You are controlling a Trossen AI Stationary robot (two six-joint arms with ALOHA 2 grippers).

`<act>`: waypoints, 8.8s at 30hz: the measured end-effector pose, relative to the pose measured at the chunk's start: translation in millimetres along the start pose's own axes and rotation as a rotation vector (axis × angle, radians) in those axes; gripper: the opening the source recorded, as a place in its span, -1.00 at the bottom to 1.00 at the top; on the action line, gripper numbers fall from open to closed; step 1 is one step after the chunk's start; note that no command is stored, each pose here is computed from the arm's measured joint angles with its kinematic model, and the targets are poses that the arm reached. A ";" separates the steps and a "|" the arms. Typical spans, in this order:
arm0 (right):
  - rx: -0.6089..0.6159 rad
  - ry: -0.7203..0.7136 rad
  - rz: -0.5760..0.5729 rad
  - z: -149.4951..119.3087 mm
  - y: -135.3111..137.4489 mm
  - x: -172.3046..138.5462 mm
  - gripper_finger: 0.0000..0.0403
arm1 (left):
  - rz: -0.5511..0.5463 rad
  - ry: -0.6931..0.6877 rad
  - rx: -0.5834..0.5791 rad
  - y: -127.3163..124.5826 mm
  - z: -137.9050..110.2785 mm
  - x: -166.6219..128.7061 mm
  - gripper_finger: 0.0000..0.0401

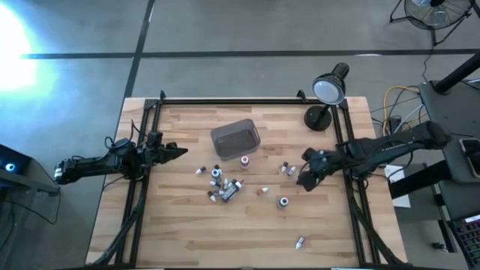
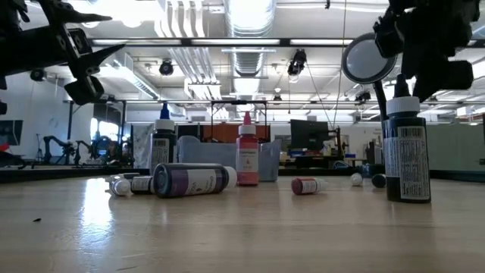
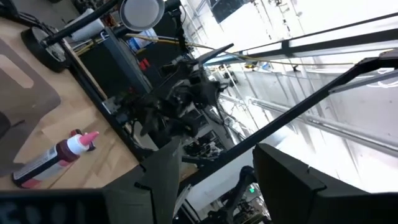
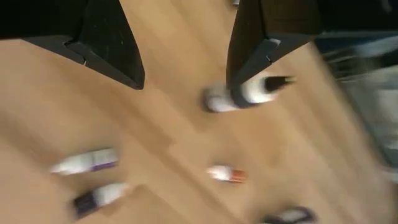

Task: Pick & Place food coloring
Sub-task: Put the large blue food coloring bottle into the gray bin, then put the large pink food coloring bottle into the gray bin

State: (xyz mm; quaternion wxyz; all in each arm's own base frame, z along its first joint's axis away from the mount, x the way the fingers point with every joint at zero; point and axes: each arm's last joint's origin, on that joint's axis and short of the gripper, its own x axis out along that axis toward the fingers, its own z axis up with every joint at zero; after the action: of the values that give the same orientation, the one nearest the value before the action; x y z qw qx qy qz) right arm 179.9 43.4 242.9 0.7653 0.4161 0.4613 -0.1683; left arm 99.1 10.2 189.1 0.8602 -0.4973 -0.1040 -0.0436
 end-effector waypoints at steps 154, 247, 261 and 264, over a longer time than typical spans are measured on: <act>-0.948 -0.014 -0.287 148.7 112.3 101.5 0.01 | 0.136 0.143 -0.128 14.5 -10.6 -1.7 -0.12; -0.514 -0.236 -0.365 272.6 28.8 95.9 -0.45 | 0.202 0.035 -0.077 17.3 -7.8 -1.8 -0.12; -0.616 -0.118 -0.342 269.8 18.8 89.3 0.08 | 0.309 0.077 -0.103 26.3 -12.6 -3.1 -0.12; -0.638 -0.118 -0.343 263.9 23.8 74.2 0.20 | 0.351 0.103 -0.099 28.8 -14.0 -2.0 -0.12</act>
State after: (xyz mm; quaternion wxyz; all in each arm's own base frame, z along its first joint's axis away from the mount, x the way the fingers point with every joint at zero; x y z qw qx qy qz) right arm 383.0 -142.1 251.7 0.8425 0.0626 0.5087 -0.1657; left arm 104.2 12.5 157.6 0.8333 -0.5466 0.0309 0.0767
